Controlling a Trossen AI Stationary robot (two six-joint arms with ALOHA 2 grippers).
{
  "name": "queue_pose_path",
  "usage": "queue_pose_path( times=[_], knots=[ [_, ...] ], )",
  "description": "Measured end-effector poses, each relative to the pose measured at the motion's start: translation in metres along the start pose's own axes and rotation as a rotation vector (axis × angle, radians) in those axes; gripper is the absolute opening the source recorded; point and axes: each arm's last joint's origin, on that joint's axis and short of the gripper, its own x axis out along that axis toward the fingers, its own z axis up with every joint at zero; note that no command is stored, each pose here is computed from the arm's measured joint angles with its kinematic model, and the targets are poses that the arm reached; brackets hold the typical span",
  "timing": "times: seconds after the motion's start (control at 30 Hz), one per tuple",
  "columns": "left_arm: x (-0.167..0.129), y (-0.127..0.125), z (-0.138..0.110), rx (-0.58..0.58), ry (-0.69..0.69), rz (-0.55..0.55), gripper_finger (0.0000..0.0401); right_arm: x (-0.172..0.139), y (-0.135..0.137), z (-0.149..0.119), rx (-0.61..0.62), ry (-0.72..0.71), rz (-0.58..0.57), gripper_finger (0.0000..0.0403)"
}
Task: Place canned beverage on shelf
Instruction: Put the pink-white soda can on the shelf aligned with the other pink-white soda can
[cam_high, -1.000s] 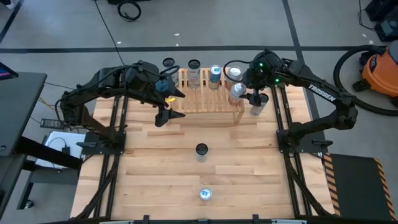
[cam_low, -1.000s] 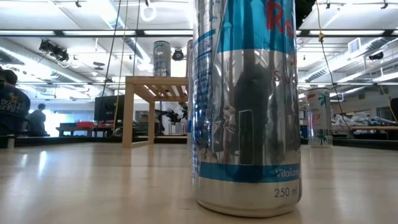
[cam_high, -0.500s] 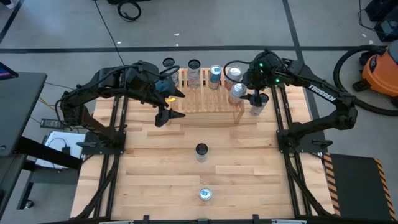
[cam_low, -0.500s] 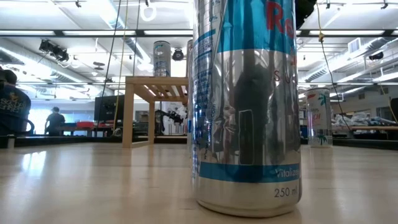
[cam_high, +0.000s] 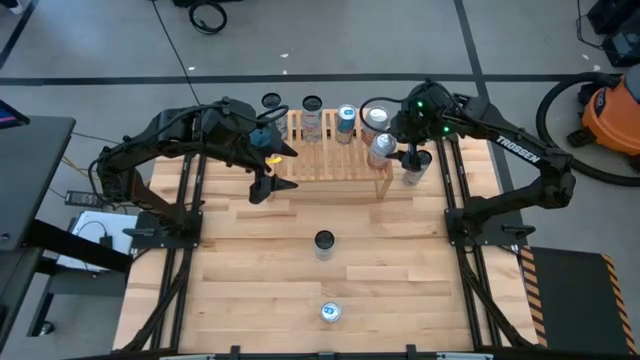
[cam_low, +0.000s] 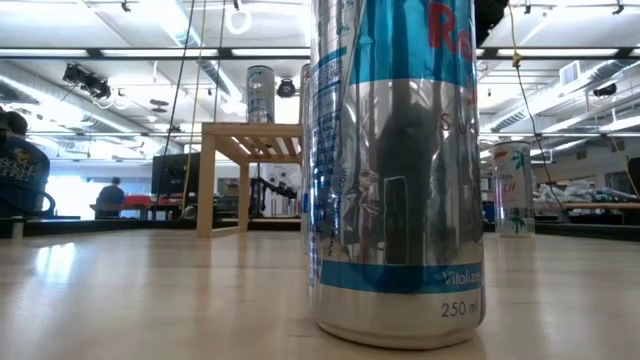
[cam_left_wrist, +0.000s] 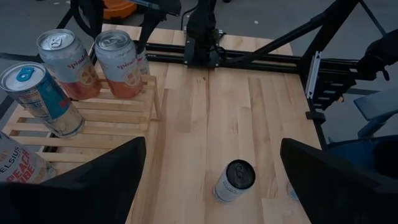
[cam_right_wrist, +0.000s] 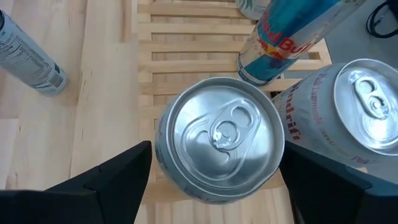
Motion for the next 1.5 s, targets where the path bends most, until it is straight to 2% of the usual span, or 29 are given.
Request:
queue_pose_path(
  times=[0.2,0.43,0.57,0.73,0.9,1.13,1.5],
  knots=[
    [0.000,0.000,0.000,-0.001,-0.001,0.000,0.0373,-0.007,-0.001,0.005,-0.002,-0.024,-0.013,0.0352],
    [0.000,0.000,0.000,-0.002,-0.001,0.000,0.0373,-0.023,0.000,0.013,0.055,-0.058,-0.028,0.0352],
    [0.000,0.000,0.000,-0.002,-0.001,-0.001,0.0373,-0.027,-0.001,0.015,0.180,-0.066,-0.039,0.0352],
    [0.000,0.000,0.000,-0.002,-0.001,0.000,0.0373,-0.028,-0.004,0.014,0.462,-0.050,-0.143,0.0352],
    [0.000,0.000,0.000,-0.002,0.000,0.000,0.0373,-0.027,-0.003,0.015,0.626,-0.063,-0.131,0.0352],
    [0.000,0.000,0.000,-0.002,0.000,0.000,0.0373,-0.025,0.006,0.019,0.650,-0.058,-0.160,0.0352],
    [0.000,0.000,0.000,-0.003,0.000,0.000,0.0373,-0.007,0.019,0.026,0.607,0.030,-0.214,0.0352]
  ],
)
